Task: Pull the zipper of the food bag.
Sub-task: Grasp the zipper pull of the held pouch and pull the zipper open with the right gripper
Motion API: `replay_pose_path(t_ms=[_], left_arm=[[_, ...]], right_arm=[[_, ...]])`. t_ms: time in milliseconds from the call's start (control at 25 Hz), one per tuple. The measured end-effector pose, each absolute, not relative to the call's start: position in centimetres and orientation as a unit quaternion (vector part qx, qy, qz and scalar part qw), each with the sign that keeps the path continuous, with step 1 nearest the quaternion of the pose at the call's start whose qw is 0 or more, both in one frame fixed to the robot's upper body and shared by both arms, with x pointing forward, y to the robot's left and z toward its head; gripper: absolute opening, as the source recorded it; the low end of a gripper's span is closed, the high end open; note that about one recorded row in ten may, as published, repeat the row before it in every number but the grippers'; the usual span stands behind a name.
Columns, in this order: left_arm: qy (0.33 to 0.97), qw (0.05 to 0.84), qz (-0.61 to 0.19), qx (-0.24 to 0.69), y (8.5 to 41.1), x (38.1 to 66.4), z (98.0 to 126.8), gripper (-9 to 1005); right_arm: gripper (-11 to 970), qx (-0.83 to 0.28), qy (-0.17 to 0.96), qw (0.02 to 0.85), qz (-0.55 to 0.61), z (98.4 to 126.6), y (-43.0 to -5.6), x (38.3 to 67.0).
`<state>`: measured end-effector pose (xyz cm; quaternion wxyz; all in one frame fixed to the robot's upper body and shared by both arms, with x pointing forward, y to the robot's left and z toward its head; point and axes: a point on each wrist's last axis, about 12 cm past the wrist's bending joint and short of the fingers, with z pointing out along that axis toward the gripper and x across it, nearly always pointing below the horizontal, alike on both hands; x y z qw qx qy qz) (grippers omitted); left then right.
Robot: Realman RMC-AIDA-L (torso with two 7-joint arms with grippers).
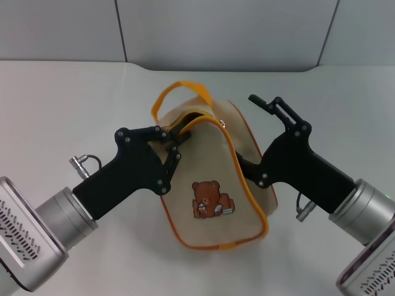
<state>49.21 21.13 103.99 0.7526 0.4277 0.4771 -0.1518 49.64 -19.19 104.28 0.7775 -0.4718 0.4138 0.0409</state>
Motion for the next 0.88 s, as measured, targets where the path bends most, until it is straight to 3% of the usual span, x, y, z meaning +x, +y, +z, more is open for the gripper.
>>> replay_pose_path(t_ms=[520,720,880], left_arm=[[0.477,0.752,-0.152,0.428,21.12,49.22,103.98,64],[0.477,0.752,-0.152,0.428,21.12,49.22,103.98,60],[0.477,0.753,-0.152,0.428,21.12,49.22,103.99,60]], right_arm=[[798,-0.467,0.415,0.779,0.048,104.30,-18.92,49.46],[598,-0.469,0.417,0.777,0.049,104.27,-18.72,49.62],[495,-0.474,0.420,0.772,0.049,104.22,-18.46,49.88]])
